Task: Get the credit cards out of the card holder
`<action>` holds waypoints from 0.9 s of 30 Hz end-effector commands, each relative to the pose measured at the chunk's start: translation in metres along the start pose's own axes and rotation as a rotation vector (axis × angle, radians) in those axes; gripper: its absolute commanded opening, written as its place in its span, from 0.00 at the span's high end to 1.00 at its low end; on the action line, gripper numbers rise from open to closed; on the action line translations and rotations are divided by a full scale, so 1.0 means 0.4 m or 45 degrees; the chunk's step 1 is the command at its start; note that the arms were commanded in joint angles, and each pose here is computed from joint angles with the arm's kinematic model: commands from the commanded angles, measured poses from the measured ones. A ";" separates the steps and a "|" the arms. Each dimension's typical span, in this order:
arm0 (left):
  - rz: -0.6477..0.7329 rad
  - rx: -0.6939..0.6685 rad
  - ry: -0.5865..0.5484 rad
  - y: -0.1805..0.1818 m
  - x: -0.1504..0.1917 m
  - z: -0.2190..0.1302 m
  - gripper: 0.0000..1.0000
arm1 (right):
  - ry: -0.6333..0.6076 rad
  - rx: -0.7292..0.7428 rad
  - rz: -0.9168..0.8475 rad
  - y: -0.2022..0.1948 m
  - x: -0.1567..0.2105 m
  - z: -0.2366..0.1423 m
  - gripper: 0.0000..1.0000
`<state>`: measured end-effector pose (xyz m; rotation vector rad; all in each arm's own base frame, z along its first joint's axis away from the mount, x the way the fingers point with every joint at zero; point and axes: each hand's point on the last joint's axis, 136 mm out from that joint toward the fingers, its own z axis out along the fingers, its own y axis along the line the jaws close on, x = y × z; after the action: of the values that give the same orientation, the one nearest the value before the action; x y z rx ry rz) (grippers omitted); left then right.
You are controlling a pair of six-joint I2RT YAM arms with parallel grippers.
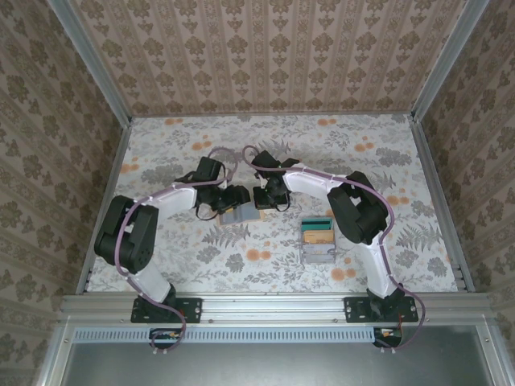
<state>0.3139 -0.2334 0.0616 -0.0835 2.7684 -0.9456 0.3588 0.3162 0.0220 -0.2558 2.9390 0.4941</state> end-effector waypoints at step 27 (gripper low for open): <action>-0.091 -0.273 -0.021 0.140 0.020 -0.053 0.41 | 0.056 0.008 0.029 -0.005 0.023 0.033 1.00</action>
<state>0.3128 -0.1864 0.0510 -0.2190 2.8133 -0.7310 0.3596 0.3168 0.0217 -0.2543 2.9390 0.4954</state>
